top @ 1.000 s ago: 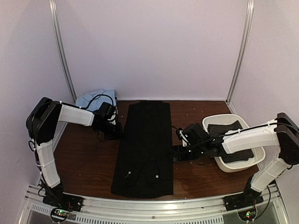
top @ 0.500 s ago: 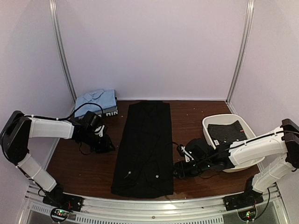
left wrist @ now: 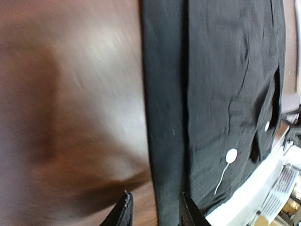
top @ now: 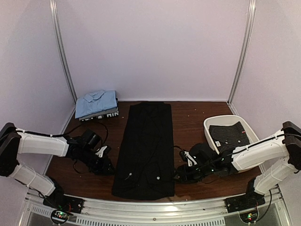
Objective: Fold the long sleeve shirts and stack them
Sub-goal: Pick up the rectangle-folded shirt from the center of the board.
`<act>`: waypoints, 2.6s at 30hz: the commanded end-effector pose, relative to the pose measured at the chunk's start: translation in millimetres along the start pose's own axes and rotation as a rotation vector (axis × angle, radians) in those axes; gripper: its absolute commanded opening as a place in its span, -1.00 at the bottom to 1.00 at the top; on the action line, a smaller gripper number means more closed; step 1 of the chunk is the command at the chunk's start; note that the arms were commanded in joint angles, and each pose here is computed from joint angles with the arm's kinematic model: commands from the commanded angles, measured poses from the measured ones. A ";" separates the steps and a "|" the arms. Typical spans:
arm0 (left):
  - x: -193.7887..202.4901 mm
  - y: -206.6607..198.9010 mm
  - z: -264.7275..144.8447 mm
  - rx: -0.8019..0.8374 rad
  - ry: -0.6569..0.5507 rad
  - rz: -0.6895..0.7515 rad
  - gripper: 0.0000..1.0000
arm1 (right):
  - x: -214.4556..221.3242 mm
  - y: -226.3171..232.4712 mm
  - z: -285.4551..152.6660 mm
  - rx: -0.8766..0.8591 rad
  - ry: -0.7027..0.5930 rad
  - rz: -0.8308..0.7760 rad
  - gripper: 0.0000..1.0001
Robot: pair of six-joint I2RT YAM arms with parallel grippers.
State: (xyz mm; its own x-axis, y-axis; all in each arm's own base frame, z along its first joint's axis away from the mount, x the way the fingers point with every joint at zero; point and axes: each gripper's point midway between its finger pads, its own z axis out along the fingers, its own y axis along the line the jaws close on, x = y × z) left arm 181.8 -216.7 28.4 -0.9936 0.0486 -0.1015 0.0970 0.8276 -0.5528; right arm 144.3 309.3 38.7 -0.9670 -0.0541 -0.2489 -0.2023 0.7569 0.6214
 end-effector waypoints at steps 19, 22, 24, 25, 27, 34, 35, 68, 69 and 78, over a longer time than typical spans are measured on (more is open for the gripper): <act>45.1 -35.2 28.7 0.077 0.150 0.056 -0.41 | 10.7 -0.1 16.1 -0.063 0.016 0.069 -0.39; 48.1 -40.6 31.5 0.075 0.162 0.068 -0.44 | 12.4 -11.6 13.0 -0.004 0.020 0.061 -0.59; 49.6 -45.6 32.4 0.078 0.165 0.078 -0.45 | 11.2 -21.5 7.8 0.040 0.014 0.060 -0.76; 51.2 -48.7 32.8 0.082 0.168 0.084 -0.44 | 9.5 -25.6 4.5 0.053 0.008 0.063 -0.79; 52.3 -51.7 33.1 0.084 0.170 0.089 -0.45 | 6.4 -25.7 -1.9 0.047 -0.007 0.062 -0.82; 51.7 -29.9 23.8 -0.050 0.145 0.071 -0.41 | 2.3 -17.2 -5.9 0.030 -0.008 0.055 -0.65; 52.5 -25.9 21.1 -0.074 0.144 0.068 -0.39 | 1.9 -16.6 -6.5 0.027 -0.010 0.060 -0.59; 29.5 -12.0 23.9 -0.054 0.143 0.011 -0.27 | -0.2 -12.9 12.9 -0.053 -0.026 0.138 -0.30; 31.2 -10.8 24.7 -0.063 0.149 0.009 -0.29 | 0.3 -12.8 13.2 -0.058 -0.025 0.139 -0.32; 47.4 -5.1 36.0 -0.110 0.203 -0.023 -0.48 | 5.7 -14.9 14.9 -0.083 -0.017 0.128 -0.44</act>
State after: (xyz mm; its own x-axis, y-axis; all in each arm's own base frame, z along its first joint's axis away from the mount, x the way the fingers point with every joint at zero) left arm 150.1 -253.2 18.5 -0.9884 0.1515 0.0090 0.1231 0.8350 -0.5363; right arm 148.5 313.2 27.5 -0.9795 0.0585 -0.1928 -0.0997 0.6910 0.7159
